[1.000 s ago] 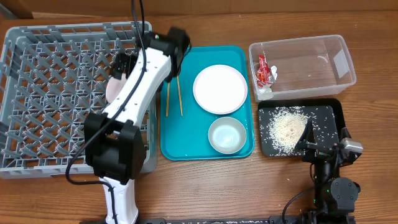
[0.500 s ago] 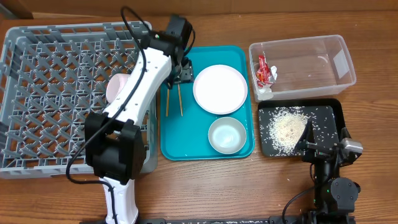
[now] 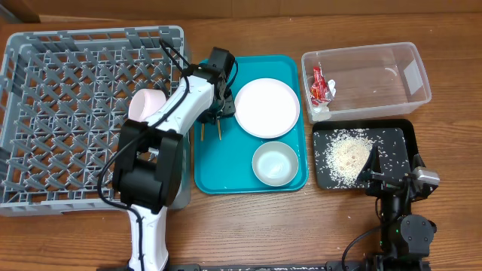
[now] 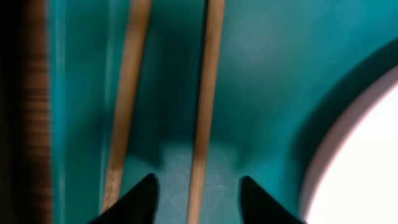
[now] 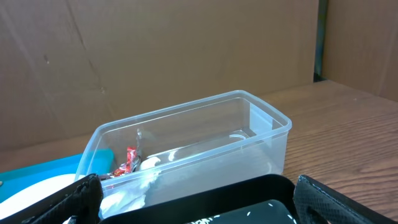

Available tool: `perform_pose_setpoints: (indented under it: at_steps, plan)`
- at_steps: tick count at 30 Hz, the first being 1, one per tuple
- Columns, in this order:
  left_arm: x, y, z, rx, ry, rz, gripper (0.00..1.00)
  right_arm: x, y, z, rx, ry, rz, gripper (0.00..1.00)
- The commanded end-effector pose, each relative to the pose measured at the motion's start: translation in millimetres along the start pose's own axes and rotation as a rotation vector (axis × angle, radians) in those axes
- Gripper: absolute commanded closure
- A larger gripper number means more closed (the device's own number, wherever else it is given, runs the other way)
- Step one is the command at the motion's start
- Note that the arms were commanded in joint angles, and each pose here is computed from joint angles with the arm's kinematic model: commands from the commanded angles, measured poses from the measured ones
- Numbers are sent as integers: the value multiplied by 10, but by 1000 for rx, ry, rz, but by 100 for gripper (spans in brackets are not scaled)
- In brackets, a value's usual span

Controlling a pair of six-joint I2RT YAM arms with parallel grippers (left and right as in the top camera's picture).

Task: Sort waste into correct bins and load items into the dishwasher
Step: 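Close the left gripper on the wooden chopsticks and lift them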

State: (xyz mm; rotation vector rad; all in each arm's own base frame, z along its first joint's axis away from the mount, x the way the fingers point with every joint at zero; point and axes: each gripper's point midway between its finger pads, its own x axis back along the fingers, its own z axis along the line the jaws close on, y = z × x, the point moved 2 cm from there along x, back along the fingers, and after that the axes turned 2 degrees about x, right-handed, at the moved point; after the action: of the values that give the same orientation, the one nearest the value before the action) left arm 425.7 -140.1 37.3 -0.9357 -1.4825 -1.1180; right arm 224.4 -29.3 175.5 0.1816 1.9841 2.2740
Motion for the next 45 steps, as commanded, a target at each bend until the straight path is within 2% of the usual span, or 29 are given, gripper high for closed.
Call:
perform_pose_setpoints:
  at_steps: [1,3,7,11,14,20,24,28,30,35,37,38,39,40,45]
  plan:
    - [-235,-160,18,1,-6,92,80,0,-9,-18,-3,-8,-9,0]
    - [-216,-159,-21,10,-37,102,96,0,-9,-18,-3,-8,-9,0]
    - [60,-48,-45,-5,-39,79,96,0,-9,-18,-3,-8,-9,0]
    - [651,142,70,-69,46,5,96,0,-9,-18,-3,-8,-9,0]
    - [1110,212,120,-173,61,-38,96,0,-9,-18,-3,-8,-9,0]
    - [1643,266,509,-237,213,-116,96,0,-9,-18,-3,-8,-9,0]
    - [1626,260,727,-245,227,-61,96,0,-9,-18,-3,-8,-9,0]
    - [1417,186,850,-215,122,48,96,0,-9,-18,-3,-8,-9,0]
    - [1325,160,907,-199,117,71,96,0,-9,-18,-3,-8,-9,0]
    - [1130,86,856,-191,66,103,96,0,-9,-18,-3,-8,-9,0]
    - [1107,87,802,-195,44,99,88,0,-9,-18,-3,-8,-9,0]
    - [1107,93,793,-196,43,95,66,0,-9,-18,-3,-8,-9,0]
    - [1118,97,784,-197,41,91,55,0,-9,-18,-3,-8,-9,0]
    - [1134,93,787,-194,43,91,51,0,-9,-18,-3,-8,-9,0]
    - [1215,123,814,-154,63,77,53,0,-9,-18,-3,-8,-9,0]
